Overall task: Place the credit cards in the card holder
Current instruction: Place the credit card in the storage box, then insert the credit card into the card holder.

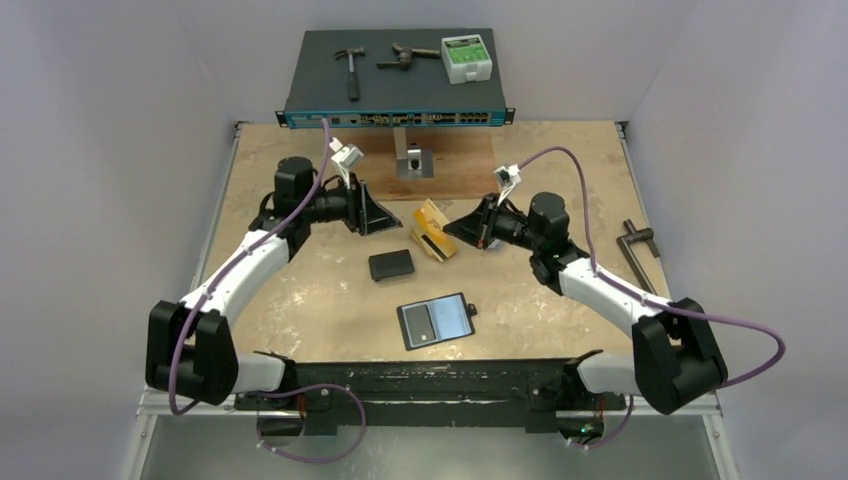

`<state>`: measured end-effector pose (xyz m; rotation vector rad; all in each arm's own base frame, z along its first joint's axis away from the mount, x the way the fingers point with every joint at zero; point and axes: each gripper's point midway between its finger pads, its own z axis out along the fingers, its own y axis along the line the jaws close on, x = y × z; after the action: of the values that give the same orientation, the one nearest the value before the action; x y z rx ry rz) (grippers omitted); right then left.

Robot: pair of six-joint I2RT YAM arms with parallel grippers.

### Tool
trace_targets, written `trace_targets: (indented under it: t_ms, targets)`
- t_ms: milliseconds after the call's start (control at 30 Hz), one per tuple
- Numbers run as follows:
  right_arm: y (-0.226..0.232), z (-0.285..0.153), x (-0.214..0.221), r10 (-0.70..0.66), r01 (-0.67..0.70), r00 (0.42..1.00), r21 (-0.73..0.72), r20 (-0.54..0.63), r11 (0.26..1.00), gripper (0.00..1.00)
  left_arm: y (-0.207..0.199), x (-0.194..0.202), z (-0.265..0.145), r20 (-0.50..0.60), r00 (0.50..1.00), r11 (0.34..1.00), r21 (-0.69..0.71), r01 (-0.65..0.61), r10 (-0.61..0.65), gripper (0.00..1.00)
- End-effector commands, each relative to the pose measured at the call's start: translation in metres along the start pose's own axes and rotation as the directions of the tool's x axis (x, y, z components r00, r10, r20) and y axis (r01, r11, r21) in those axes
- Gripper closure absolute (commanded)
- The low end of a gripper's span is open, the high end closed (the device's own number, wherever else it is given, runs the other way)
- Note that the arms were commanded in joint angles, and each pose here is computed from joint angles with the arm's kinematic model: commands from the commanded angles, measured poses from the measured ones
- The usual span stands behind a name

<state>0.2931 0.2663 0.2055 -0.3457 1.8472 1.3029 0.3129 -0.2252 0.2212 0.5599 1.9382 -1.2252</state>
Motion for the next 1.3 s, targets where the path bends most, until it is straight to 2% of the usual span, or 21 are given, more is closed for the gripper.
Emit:
trace_targets:
  t_ms: [0,33,133,200,267,400,500,567,600,767,867,1133,1267]
  targets:
    - [0.059,0.001,-0.026,-0.021,0.036,0.994,-0.139,0.108,0.99,1.0,-0.051,0.029,-0.022,-0.109,0.969,0.95,0.199,0.239,-0.221,0.46]
    - [0.071,0.002,-0.027,-0.021,0.04,0.993,-0.164,0.116,0.986,1.0,-0.06,0.036,-0.031,-0.138,0.964,0.946,0.203,0.253,-0.228,0.46]
    - [0.104,0.001,-0.033,-0.025,0.058,0.988,-0.217,0.154,0.974,1.0,-0.097,0.029,-0.066,-0.167,0.986,0.978,0.201,0.047,-0.013,0.42]
    - [0.125,-0.007,-0.044,-0.018,0.074,0.976,-0.252,0.218,0.965,1.0,-0.117,0.019,-0.082,-0.17,0.984,0.978,0.207,-0.023,0.059,0.42]
    - [0.142,-0.015,-0.054,-0.002,0.086,0.959,-0.288,0.282,0.954,1.0,-0.133,0.009,-0.088,-0.154,0.986,0.97,0.242,-0.026,0.065,0.42]
    - [0.181,-0.026,-0.069,0.017,0.119,0.939,-0.369,0.344,0.922,1.0,-0.154,-0.028,-0.087,0.021,0.997,0.954,0.292,-0.071,0.068,0.39]
    - [0.209,-0.036,-0.086,0.023,0.162,0.911,-0.409,0.412,0.898,1.0,-0.167,-0.049,-0.09,0.109,0.992,0.945,0.314,-0.09,0.058,0.32]
    - [0.224,-0.042,-0.096,0.032,0.189,0.89,-0.431,0.455,0.882,1.0,-0.177,-0.059,-0.092,0.142,0.987,0.937,0.327,-0.122,0.079,0.22]
    - [0.231,-0.045,-0.1,0.037,0.199,0.883,-0.444,0.469,0.873,1.0,-0.181,-0.063,-0.094,0.154,0.984,0.935,0.328,-0.133,0.086,0.12]
    - [0.248,-0.047,-0.103,0.081,0.201,0.87,-0.5,0.487,0.842,1.0,-0.197,-0.082,-0.101,0.217,0.971,0.932,0.32,-0.172,0.104,0.08]
    - [0.249,-0.044,-0.101,0.097,0.188,0.871,-0.51,0.481,0.839,1.0,-0.202,-0.088,-0.103,0.241,0.967,0.928,0.334,-0.163,0.082,0.16]
    - [0.247,-0.037,-0.106,0.142,0.156,0.854,-0.506,0.501,0.848,1.0,-0.214,-0.101,-0.106,0.264,0.962,0.915,0.368,-0.165,0.068,0.56]
    - [0.247,-0.032,-0.108,0.168,0.141,0.847,-0.519,0.504,0.843,1.0,-0.219,-0.102,-0.107,0.269,0.961,0.908,0.382,-0.17,0.067,0.59]
